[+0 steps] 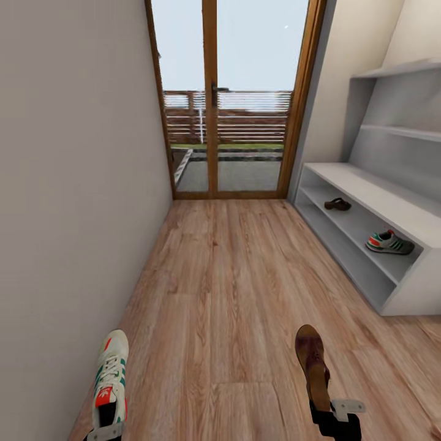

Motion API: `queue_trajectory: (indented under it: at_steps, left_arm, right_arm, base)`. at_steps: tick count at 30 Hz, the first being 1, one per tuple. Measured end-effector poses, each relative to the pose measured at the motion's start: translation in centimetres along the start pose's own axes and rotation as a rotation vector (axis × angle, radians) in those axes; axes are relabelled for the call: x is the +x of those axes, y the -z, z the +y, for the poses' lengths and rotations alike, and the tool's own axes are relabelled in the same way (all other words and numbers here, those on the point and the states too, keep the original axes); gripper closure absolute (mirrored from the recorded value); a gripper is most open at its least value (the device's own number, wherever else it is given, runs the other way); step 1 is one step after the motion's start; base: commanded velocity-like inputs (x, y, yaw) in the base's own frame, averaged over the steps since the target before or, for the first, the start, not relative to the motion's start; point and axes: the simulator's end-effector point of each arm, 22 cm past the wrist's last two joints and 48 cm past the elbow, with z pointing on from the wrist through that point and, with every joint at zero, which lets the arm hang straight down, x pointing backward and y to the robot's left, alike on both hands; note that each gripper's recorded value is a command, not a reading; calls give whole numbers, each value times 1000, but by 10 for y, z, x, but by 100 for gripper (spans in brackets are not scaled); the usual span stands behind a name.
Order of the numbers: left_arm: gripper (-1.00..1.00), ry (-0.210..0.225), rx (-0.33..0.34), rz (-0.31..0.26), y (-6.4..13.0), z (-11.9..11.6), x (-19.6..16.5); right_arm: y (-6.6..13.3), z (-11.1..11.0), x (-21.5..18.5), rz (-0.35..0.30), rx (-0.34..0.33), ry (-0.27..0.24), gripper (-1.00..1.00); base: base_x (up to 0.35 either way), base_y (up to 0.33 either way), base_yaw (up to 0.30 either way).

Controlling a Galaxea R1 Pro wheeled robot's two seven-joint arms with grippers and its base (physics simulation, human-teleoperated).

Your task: Pick up the two gym shoes and the two sandals from the corridor floor and place them onto the hallstand (shoe rack) in the corridor, making sure they are on the rack and not on the floor. Arrange them so the two gym shoes are next to each other and the two sandals are next to each other.

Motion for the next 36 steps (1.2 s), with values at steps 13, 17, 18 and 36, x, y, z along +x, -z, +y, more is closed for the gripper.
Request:
queue_trajectory:
  at_steps: [13,17,18,36]
  left_arm:
    - [100,0,0,0,0,0,0]
    - [100,0,0,0,0,0,0]
    - [100,0,0,0,0,0,0]
    - [100,0,0,0,0,0,0]
  right_arm:
    - [0,0,0,0,0,0,100]
    - [0,0,0,0,0,0,100]
    - [0,0,0,0,0,0,100]
    - [0,1,0,0,-1,0,100]
  base:
    - [339,0,0]
    - [339,0,0]
    - [339,0,0]
    - [339,0,0]
